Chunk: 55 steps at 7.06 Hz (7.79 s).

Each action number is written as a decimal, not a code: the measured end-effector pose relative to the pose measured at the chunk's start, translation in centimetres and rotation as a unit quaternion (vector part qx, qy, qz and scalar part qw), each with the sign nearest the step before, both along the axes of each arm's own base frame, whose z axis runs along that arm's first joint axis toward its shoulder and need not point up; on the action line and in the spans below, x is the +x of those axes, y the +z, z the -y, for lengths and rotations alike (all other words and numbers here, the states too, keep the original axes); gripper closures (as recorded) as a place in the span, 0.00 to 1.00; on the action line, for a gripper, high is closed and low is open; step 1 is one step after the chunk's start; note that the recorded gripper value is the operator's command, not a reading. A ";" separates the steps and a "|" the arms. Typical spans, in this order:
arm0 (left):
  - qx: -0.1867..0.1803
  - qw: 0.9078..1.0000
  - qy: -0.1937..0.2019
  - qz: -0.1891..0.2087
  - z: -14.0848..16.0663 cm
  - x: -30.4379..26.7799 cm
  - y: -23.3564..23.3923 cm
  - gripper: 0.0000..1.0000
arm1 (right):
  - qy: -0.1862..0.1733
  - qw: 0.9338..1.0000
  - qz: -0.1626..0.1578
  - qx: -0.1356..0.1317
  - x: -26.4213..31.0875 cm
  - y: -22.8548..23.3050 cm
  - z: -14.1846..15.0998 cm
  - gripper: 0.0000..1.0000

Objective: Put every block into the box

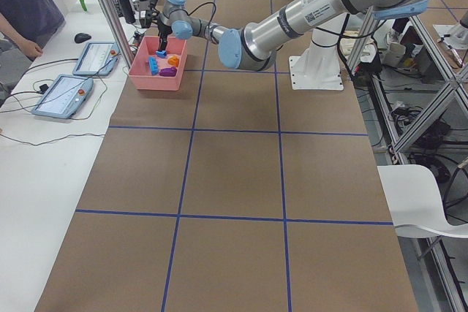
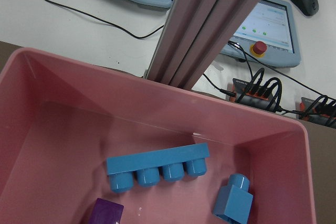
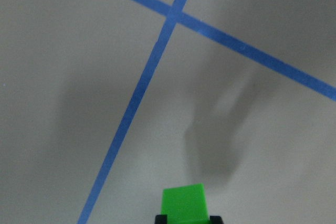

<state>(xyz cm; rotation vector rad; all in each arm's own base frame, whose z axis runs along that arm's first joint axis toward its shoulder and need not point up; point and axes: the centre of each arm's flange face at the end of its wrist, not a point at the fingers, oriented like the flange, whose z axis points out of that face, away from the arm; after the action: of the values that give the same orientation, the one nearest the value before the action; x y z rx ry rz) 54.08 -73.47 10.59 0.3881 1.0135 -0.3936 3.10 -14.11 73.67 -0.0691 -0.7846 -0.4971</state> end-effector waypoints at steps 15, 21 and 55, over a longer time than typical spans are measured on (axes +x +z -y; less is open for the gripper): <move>-0.041 0.996 0.058 0.053 -2.0 -30.1 22.6 0.00 | 0.182 0.981 0.016 0.070 -22.9 -50.8 51.4 1.00; 0.009 0.954 0.184 0.236 -17.6 -46.2 50.1 0.00 | 0.288 0.943 0.070 0.150 -43.8 -61.7 61.6 1.00; -0.087 0.960 0.222 0.149 -23.5 -58.9 51.8 0.00 | 0.266 0.961 0.037 -0.072 5.0 -13.3 28.3 0.00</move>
<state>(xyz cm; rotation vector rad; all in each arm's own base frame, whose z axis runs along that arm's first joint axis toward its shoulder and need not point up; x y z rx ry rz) -4.81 -49.94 62.42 0.0495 0.7349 -0.0136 8.14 -42.44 60.40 0.0269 -0.8733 0.0692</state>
